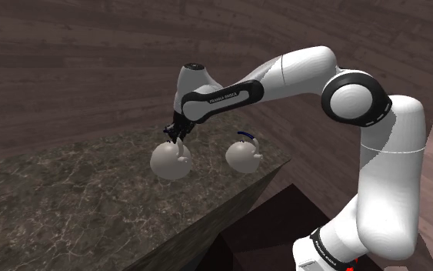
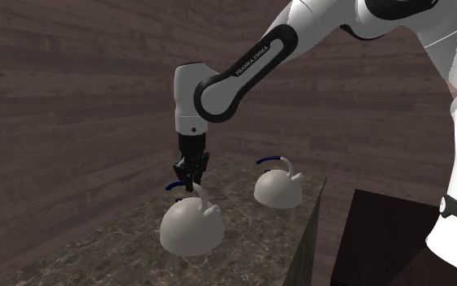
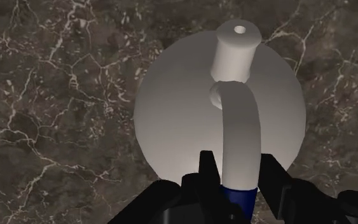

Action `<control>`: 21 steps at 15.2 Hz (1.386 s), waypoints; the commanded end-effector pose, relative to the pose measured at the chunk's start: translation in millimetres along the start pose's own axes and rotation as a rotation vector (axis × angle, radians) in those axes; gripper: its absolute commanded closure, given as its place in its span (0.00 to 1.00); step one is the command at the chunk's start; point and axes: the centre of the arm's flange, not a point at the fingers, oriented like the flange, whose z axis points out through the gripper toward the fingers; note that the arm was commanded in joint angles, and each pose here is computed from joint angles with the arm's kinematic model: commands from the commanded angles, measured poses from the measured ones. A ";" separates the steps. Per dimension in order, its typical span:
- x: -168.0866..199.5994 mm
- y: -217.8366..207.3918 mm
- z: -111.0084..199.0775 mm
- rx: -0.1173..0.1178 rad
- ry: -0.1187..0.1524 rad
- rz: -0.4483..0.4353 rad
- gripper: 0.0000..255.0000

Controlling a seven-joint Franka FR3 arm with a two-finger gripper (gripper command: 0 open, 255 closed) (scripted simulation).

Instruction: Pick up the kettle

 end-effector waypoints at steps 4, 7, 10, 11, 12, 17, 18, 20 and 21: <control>-0.1 0.3 0.5 0.000 0.000 0.000 1.00; -0.1 0.2 0.4 0.000 0.000 0.000 1.00; 0.3 -0.5 -10.2 0.000 0.000 0.000 1.00; 0.5 -0.4 -15.5 0.000 0.000 0.000 1.00; 0.8 -0.2 -20.7 0.000 0.000 0.000 1.00; 1.9 0.6 -47.1 0.000 0.000 0.000 1.00; 2.2 0.8 -52.4 0.000 0.000 0.000 1.00; 2.6 1.1 -62.9 0.000 0.000 0.000 1.00; 2.9 1.3 -68.2 0.000 0.000 0.000 1.00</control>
